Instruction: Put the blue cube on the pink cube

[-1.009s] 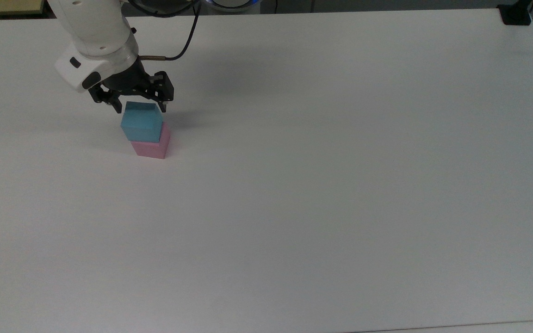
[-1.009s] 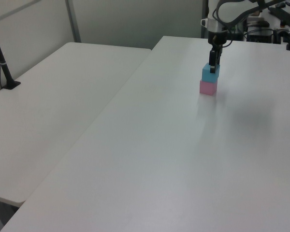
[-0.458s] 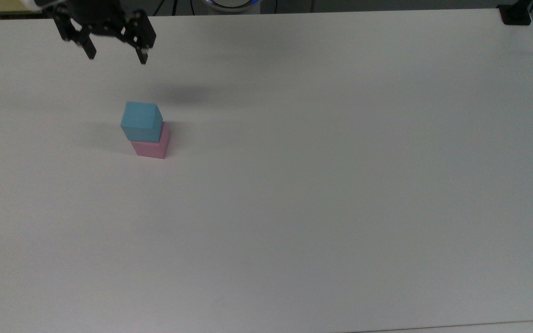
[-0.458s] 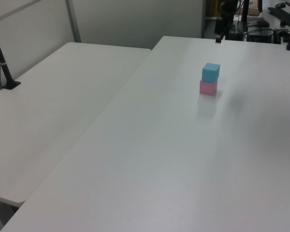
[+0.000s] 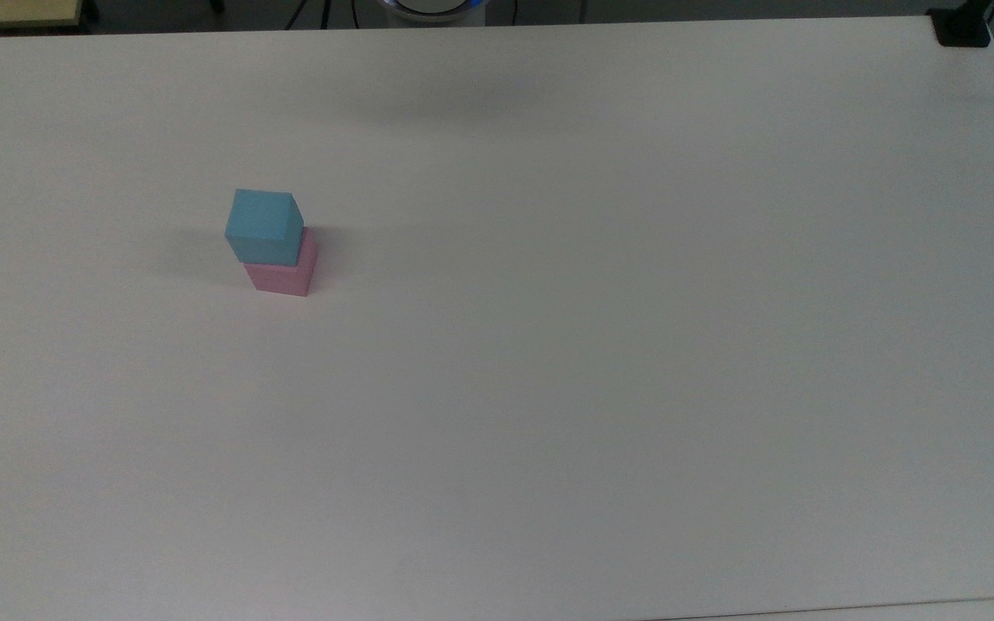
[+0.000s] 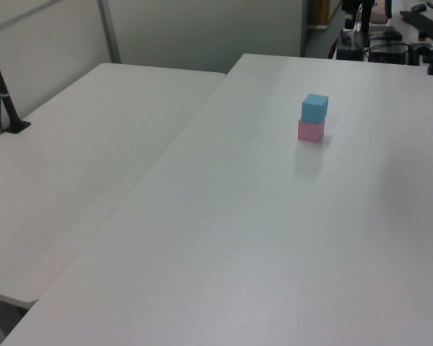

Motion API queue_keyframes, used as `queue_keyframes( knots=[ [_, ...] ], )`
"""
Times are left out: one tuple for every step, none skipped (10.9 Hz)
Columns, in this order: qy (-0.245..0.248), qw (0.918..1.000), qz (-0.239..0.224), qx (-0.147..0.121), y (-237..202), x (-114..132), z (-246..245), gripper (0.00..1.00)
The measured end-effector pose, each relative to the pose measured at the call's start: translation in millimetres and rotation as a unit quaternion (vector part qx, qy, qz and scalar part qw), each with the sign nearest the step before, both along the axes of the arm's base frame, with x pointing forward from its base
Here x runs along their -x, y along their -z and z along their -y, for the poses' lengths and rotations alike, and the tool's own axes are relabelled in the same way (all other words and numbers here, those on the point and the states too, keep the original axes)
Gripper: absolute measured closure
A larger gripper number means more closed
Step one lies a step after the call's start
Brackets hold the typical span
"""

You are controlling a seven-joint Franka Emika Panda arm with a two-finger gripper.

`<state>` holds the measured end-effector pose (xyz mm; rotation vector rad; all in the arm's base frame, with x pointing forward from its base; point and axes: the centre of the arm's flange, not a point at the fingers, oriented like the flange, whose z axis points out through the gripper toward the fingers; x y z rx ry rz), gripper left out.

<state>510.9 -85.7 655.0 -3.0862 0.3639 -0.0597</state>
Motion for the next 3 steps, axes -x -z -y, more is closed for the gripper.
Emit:
queue_keyframes(
  knots=[
    [-0.007,0.9999,0.001,0.01,-4.6,4.3,-8.7,0.0],
    [-0.019,0.9995,-0.002,0.025,-2.3,3.0,-11.6,0.0],
    [-0.027,0.9991,0.001,0.034,3.1,-3.4,-13.8,0.0]
  ],
)
